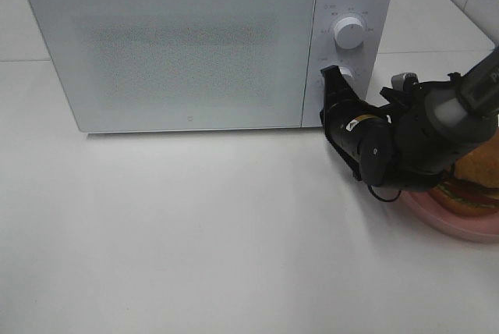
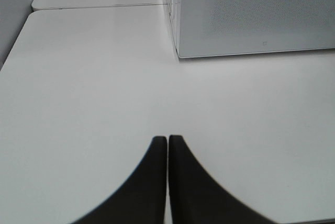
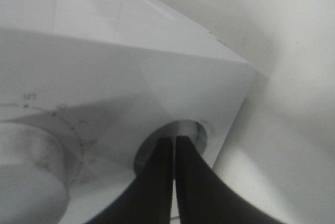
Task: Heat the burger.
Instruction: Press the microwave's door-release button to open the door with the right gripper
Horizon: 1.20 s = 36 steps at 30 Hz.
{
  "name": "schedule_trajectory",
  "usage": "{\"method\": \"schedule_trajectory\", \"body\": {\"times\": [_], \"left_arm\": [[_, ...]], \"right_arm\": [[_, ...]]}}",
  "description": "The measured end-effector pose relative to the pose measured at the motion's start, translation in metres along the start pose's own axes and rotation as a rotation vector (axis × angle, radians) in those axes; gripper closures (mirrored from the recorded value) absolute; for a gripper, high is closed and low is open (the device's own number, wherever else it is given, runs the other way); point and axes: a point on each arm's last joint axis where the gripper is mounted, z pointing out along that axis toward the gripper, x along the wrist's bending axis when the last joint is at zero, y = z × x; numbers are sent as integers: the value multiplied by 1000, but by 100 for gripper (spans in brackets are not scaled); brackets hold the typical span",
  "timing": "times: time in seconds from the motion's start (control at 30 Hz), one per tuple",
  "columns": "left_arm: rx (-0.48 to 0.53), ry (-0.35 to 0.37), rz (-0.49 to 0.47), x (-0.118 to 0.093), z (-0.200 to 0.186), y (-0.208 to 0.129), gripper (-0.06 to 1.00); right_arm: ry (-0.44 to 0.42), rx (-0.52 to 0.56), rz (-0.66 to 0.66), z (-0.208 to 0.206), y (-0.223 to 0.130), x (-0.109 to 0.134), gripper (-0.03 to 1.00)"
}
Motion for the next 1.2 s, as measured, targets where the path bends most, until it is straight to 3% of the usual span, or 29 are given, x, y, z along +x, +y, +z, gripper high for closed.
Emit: {"method": "schedule_trajectory", "body": {"times": [1.2], "left_arm": [[0,0,0,0,0,0,94]], "right_arm": [[-28,21,30,-2,2,10,97]]}}
